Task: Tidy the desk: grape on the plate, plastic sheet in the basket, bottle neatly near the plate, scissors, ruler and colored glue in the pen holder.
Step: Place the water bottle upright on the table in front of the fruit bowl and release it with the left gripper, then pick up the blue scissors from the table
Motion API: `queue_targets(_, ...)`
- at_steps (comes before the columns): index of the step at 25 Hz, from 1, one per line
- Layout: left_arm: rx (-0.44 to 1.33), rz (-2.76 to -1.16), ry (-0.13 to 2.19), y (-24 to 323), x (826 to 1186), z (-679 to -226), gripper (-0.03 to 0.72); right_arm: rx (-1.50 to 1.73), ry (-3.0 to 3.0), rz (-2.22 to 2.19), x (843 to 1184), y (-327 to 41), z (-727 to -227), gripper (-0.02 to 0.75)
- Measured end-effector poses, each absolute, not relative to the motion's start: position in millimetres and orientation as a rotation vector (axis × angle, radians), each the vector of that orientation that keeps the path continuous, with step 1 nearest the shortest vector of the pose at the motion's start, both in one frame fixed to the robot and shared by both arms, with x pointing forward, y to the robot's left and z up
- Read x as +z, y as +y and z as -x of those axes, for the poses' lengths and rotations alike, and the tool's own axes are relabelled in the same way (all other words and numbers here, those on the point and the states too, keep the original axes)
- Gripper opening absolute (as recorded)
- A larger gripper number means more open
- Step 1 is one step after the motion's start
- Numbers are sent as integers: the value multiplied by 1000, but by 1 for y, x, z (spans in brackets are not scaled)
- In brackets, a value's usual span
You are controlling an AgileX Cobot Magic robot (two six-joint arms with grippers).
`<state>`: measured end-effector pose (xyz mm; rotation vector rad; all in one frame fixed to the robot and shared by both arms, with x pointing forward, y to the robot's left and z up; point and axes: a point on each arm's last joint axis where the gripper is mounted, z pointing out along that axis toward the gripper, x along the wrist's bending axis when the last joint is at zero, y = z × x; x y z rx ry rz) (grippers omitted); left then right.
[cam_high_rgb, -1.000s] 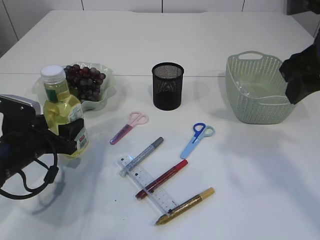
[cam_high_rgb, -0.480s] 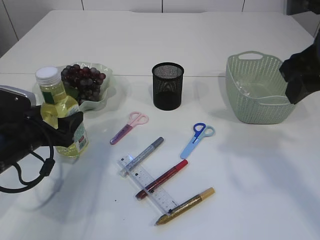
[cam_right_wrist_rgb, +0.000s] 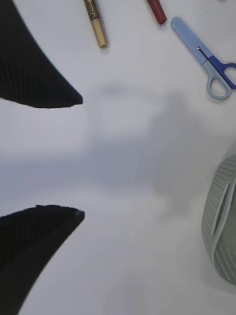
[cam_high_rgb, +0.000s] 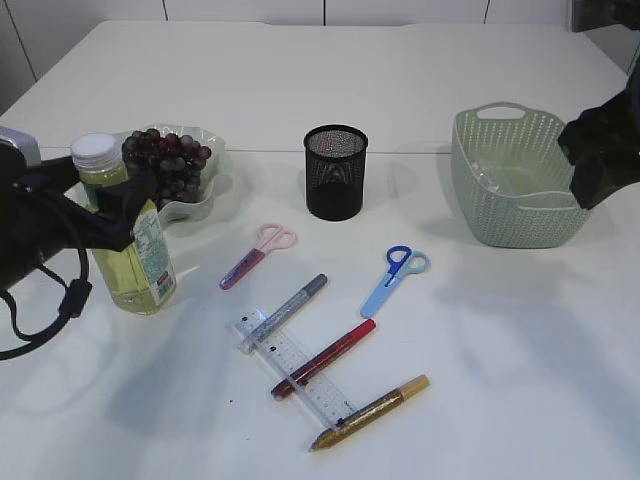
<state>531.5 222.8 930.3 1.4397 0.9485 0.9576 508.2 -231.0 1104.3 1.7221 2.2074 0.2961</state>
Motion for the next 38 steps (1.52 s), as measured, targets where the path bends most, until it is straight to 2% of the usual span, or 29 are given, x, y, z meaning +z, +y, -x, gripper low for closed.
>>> queue_targets(10,1066,-1254,821,230,999,-517,618,320,2198,-1711,1105,-230,-510,490)
queue_targets(19,1061,-1257,911,243,1029,-500,562,311,2207,-1715,1099,-229,-515,491)
queue_targets(29,971,-1474,1152,255,1040,-466,561,363,2227,-1766,1098,-223,-514,490)
queue_targets(38,794,-1695,1442,264,1028,-441,552,626,2149,-1894,1102,-210,-519,490)
